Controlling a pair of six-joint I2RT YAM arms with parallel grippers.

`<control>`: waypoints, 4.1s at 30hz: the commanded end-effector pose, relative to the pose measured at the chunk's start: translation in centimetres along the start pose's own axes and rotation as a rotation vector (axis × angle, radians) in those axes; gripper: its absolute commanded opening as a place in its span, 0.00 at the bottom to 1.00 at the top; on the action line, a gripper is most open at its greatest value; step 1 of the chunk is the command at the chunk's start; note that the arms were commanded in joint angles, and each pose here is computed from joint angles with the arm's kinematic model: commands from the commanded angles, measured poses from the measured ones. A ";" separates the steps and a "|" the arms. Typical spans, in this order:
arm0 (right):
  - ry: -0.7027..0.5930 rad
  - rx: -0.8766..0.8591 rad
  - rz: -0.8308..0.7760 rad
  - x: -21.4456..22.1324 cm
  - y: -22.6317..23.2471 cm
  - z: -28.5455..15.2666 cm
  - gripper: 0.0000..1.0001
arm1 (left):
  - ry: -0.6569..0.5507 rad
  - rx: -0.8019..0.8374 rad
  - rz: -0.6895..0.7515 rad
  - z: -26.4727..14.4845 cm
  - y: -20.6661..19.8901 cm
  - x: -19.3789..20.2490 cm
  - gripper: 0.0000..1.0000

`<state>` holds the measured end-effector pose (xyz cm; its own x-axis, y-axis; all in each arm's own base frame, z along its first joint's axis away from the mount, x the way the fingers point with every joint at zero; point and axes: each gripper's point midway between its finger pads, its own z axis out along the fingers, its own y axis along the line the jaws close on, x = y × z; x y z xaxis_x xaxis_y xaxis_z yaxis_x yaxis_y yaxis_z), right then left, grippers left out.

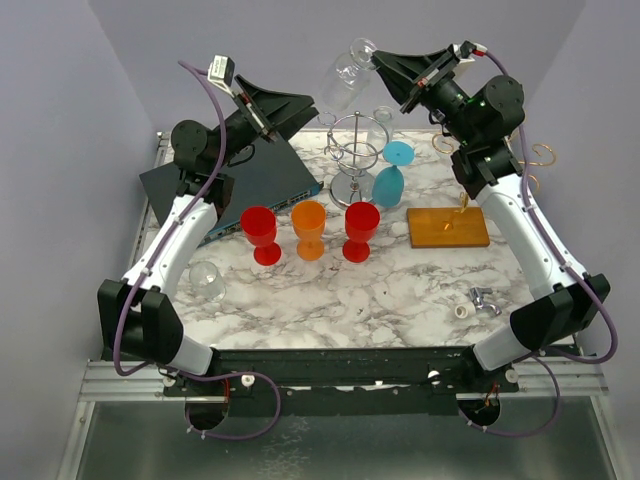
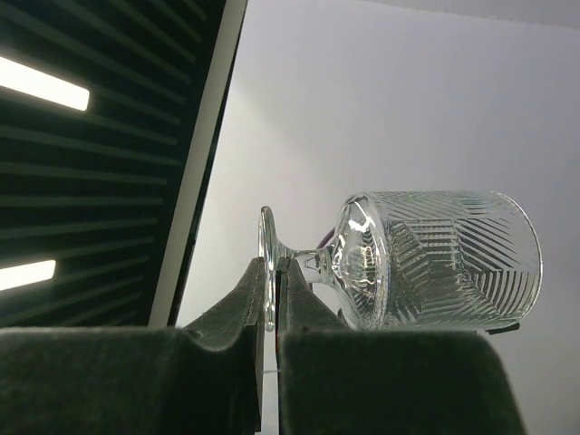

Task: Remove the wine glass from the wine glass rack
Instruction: Place the wine glass at the center of the board.

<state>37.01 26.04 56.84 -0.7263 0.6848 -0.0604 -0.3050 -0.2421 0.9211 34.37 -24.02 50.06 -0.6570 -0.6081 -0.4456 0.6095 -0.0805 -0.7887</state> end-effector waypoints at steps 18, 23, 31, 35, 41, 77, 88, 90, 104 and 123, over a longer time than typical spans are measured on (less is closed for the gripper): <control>0.042 -0.107 0.036 2.2 2.3 0.3 0.00 | 0.016 0.266 -0.043 1.3 -5.3 -1.4 0.62; 0.046 -0.104 0.057 2.2 1.3 0.0 0.01 | 0.012 0.320 -0.058 1.1 -7.1 -0.9 0.51; 0.053 -0.095 0.074 2.6 0.3 -0.8 0.01 | -0.015 0.386 -0.074 1.1 -8.7 -0.2 0.37; 0.069 -0.064 0.072 3.0 -0.9 -1.4 0.01 | -0.023 0.391 -0.072 1.3 -8.8 0.0 0.27; 0.052 0.029 -0.018 3.4 -3.5 -3.0 0.01 | -0.017 0.365 -0.065 0.8 -8.3 0.7 0.00; -0.206 0.646 -1.082 -4.6 -1.0 -11.2 1.00 | 0.419 -1.153 0.194 -15.7 7.0 16.6 0.00; -0.227 0.658 -1.115 -5.5 -0.9 -10.6 1.00 | 0.533 -1.523 0.303 -23.0 13.0 21.0 0.00; -0.230 0.663 -1.125 -5.6 -0.7 -10.7 1.00 | 0.539 -1.537 0.294 -23.6 14.1 21.6 0.00; -0.262 0.759 -1.097 -11.9 -1.4 -12.1 1.00 | 0.584 -1.653 0.192 -26.7 20.1 20.7 0.00; -0.277 0.769 -1.080 -12.9 -1.7 -13.1 1.00 | 0.623 -1.707 0.143 -28.8 23.1 20.9 0.14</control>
<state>39.78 8.50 50.55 -0.1689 0.4204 -0.8915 -0.1339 0.8863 0.4433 21.60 -15.67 10.56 -0.9406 -0.1603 -0.2993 -0.1488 0.9870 -0.0608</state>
